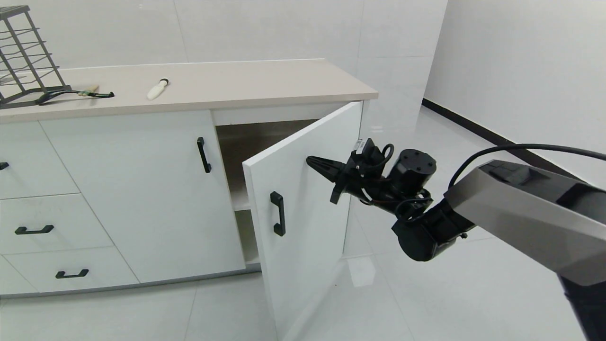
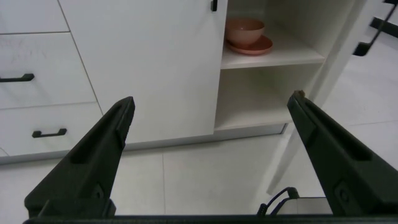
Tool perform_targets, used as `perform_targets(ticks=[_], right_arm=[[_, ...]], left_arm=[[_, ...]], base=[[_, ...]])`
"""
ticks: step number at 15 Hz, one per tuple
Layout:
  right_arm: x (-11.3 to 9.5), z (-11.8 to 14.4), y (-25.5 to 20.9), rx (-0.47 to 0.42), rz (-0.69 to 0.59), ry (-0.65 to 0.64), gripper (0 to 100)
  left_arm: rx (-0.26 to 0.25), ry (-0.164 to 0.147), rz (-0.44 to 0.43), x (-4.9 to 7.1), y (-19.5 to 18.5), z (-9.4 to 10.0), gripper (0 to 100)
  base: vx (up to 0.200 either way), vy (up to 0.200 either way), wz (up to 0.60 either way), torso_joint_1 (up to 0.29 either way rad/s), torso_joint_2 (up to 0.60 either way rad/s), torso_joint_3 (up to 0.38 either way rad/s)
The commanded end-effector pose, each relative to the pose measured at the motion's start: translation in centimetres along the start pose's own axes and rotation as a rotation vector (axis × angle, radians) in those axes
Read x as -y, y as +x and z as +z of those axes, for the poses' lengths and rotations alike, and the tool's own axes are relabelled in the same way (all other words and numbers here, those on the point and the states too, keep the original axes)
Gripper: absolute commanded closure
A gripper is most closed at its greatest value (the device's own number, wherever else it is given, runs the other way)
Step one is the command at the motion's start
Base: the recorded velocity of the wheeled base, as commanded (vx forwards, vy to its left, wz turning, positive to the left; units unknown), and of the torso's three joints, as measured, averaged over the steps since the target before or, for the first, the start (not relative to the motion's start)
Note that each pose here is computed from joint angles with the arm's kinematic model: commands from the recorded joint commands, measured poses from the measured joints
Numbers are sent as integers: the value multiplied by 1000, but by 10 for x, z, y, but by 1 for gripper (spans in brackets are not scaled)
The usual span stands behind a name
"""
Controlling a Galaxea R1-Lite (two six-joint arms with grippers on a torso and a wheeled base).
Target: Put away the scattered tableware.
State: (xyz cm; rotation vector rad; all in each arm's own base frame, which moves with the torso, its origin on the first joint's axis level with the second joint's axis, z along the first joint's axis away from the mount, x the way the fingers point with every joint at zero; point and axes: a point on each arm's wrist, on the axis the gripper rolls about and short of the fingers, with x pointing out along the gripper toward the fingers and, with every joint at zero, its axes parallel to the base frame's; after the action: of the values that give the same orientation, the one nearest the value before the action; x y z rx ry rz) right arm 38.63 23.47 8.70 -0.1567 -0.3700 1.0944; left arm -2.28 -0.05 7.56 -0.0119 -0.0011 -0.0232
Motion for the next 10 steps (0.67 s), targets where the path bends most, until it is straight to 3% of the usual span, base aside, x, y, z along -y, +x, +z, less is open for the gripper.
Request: perform_targets(ticks=[1, 4, 10], right_arm=[[14, -44, 15, 19, -40, -1, 100], [28, -58, 26, 97, -67, -23, 100], [39, -43, 5, 104, -102, -28, 100]], left_arm=[[0, 0, 0, 0, 0, 0, 0], [0, 0, 0, 0, 0, 0, 0], [0, 0, 0, 0, 0, 0, 0]], base=[[0, 0, 0, 0, 0, 0], [0, 0, 0, 0, 0, 0], [0, 0, 0, 0, 0, 0]])
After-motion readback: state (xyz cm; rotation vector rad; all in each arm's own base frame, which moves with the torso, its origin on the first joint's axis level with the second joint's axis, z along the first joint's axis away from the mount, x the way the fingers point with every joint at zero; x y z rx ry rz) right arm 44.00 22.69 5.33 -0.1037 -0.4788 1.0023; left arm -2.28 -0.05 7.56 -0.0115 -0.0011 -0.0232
